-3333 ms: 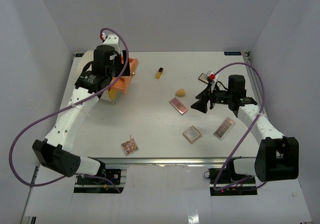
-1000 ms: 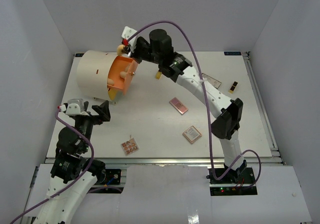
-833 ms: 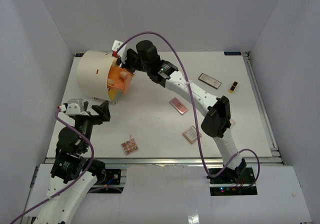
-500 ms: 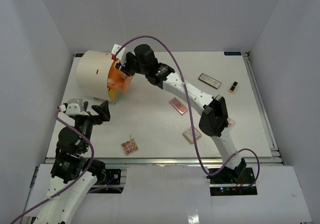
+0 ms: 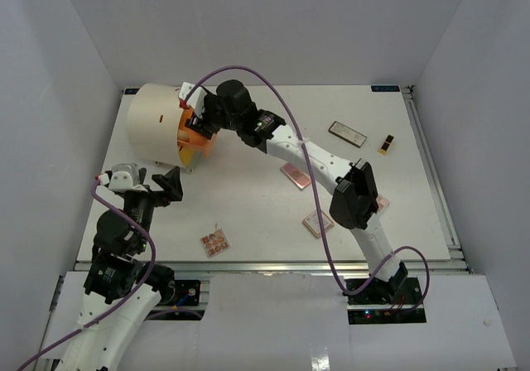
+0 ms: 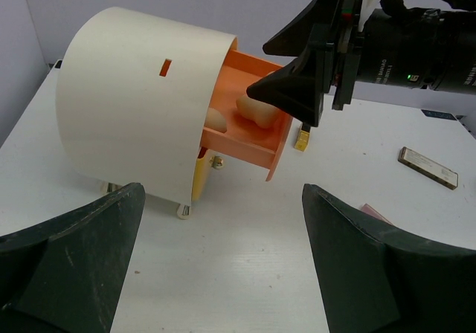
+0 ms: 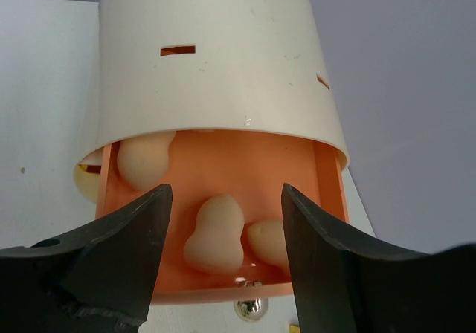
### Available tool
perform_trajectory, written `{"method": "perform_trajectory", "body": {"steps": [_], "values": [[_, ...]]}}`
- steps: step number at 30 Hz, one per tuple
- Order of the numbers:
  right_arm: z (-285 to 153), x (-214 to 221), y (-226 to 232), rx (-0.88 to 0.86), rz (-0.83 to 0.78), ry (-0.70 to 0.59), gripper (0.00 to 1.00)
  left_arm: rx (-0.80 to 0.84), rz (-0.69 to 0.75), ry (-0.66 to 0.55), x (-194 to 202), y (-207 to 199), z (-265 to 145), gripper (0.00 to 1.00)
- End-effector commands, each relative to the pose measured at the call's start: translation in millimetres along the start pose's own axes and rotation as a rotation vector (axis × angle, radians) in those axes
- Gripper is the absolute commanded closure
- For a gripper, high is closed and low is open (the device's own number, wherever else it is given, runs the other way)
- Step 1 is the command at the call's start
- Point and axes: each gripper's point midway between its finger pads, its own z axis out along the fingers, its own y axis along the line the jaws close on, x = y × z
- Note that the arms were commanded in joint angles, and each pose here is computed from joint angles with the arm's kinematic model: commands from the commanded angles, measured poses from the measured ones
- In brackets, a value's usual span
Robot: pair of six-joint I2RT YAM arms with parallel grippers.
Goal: Organize the makeup
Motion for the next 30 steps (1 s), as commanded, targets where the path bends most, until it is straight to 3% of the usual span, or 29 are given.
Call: {"method": "perform_trajectory", "body": {"steps": [1, 8, 12, 16, 22, 27, 30], "values": [[-59.6, -79.3, -19.5, -0.002, -0.002, -0.131, 0.33, 0.035, 0.004, -0.002, 0.3, -6.1, 1.6, 0.02], [-157.6, -95.3, -4.7, -0.285, 0.141, -0.234, 0.34, 0.229, 0.020, 0.124, 22.9, -45.1, 12.6, 0.05], [-204.5, -18.3, 36.7, -0.455, 0.333, -0.181, 0.37, 0.411, -0.018, 0.296, 45.8, -85.5, 22.3, 0.31], [-265.8, 40.6, 46.5, -0.310, 0.321, -0.148, 0.48, 0.486, -0.080, 0.418, 45.5, -115.7, 37.7, 0.44], [-312.3, 113.9, 55.3, -0.169, 0.418, -0.092, 0.55, 0.496, -0.111, 0.482, 29.3, -152.5, 58.2, 0.49], [-330.6, 124.9, 31.3, -0.085, 0.486, -0.088, 0.55, 0.375, 0.025, 0.655, 79.7, -178.5, 94.0, 0.49], [-335.2, 130.8, 24.3, -0.048, 0.491, -0.081, 0.55, 0.271, 0.128, 0.666, 86.6, -176.7, 121.6, 0.48]]}}
